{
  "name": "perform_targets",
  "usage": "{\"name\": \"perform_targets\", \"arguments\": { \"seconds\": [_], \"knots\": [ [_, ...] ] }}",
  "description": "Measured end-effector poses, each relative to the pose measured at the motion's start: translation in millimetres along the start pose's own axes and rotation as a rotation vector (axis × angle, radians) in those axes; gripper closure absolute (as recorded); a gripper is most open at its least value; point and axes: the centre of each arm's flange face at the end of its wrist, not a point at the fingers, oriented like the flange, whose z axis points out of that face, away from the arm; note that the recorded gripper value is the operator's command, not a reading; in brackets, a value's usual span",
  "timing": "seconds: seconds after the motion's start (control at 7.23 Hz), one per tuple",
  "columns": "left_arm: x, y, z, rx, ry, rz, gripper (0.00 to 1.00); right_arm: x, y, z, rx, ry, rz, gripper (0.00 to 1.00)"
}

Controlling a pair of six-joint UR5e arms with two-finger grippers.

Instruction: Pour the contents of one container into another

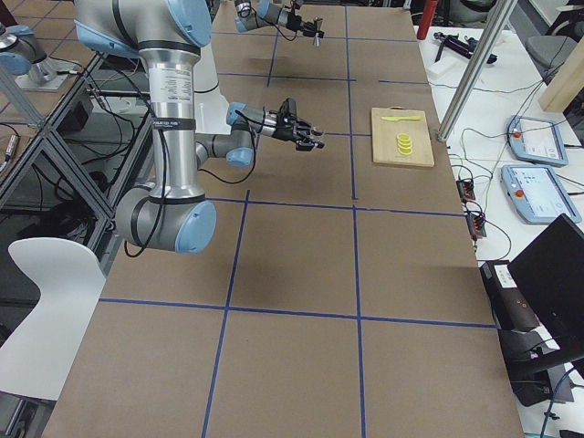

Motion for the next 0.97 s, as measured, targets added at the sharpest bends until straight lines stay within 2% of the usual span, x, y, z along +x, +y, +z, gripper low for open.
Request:
{"name": "perform_targets", "arguments": {
  "seconds": [0.41,0.69,0.97],
  "knots": [
    [-21,27,-7,0.033,-0.055,0.018,1.0,1,1,0,-0.002,0.0,0.006,1.0],
    [-26,42,-10,0.016,-0.065,0.01,1.0,-1,1,0,-0.003,-0.003,0.011,1.0],
    [-35,58,-11,-0.008,-0.08,0.058,1.0,-2,2,0,-0.003,-0.004,0.013,1.0]
  ]
}}
